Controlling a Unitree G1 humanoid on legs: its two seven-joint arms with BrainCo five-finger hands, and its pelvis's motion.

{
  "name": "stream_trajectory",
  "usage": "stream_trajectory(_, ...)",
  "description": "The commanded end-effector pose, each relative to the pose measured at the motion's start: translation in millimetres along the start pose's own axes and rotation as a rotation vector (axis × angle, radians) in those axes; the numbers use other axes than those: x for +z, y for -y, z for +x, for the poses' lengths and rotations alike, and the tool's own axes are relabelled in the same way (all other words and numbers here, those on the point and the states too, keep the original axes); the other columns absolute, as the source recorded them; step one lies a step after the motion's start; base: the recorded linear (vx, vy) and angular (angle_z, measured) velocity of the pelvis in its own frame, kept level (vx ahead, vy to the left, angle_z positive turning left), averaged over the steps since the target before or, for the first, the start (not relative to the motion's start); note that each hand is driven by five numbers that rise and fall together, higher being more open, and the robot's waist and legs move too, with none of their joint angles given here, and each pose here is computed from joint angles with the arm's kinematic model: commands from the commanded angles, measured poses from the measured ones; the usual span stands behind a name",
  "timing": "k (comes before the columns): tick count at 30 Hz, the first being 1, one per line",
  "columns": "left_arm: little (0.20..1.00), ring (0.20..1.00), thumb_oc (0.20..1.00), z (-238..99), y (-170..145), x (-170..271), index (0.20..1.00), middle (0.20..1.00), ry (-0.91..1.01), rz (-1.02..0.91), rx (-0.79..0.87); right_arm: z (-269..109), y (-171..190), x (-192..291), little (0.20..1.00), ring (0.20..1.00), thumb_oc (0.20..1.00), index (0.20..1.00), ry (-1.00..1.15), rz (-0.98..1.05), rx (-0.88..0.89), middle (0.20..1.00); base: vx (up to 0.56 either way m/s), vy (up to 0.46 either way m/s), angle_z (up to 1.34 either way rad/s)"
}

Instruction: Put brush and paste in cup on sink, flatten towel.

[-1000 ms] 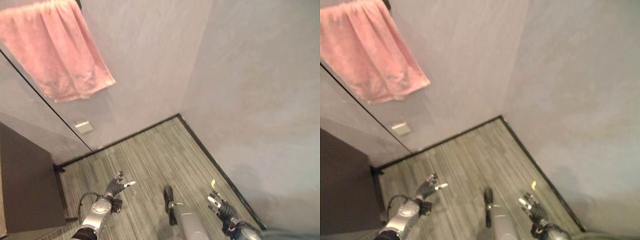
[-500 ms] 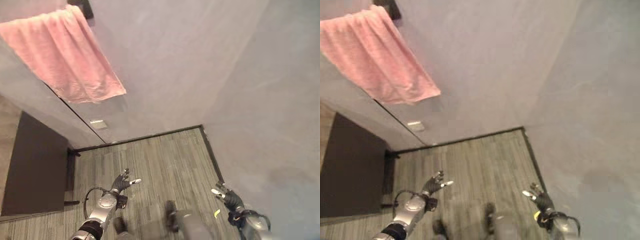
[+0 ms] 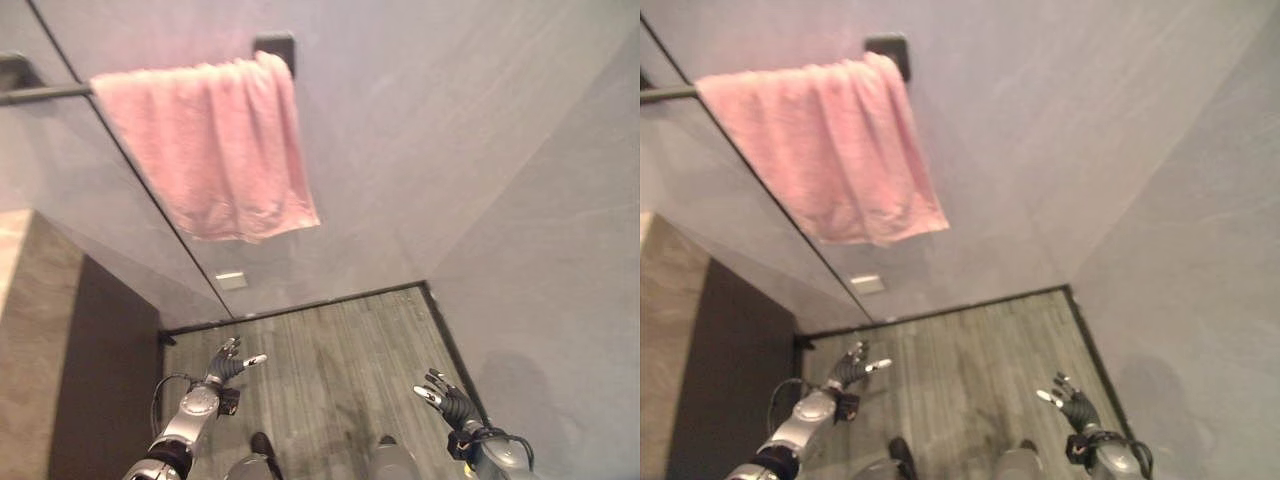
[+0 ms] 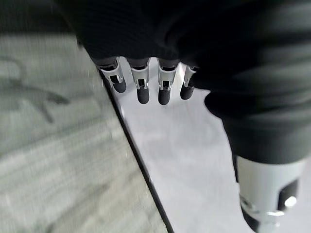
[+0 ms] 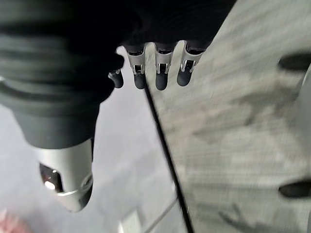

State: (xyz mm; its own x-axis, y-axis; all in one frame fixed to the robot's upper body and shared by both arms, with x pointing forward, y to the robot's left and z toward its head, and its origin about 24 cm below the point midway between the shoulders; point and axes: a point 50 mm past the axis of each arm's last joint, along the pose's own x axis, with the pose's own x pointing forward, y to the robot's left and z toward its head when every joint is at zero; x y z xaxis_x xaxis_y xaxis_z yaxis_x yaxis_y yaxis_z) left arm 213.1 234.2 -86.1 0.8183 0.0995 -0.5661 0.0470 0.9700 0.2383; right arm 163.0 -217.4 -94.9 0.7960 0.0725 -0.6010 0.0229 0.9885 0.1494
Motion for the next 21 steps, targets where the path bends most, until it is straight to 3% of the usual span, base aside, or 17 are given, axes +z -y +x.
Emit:
stream_trajectory(1, 1.0, 1.0, 1.0, -4, -13, 10, 1.0, 1.0, 0.083, 0.023, 0.034, 5, -6, 18, 1.0, 1.0, 1.0, 1.0, 0.081, -0.033, 0.038, 1.0, 0.07, 0.368, -0.19)
stream_trajectory(9, 1.0, 1.0, 1.0, -20, -16, 5, 1.0, 1.0, 0.122, 0.004, 0.006, -3, 1, 23, 1.0, 1.0, 1.0, 1.0, 0.131, 0.003, 0.024, 1.0, 0.11, 0.188, 0.0)
stream_trajectory(21, 1.0, 1.0, 1.0, -25, -12, 14, 1.0, 1.0, 0.167, -0.039, -0.045, -3, 8, 43, 1.0, 1.0, 1.0, 1.0, 0.185, -0.073, 0.016, 1.0, 0.18, -0.062, 0.21)
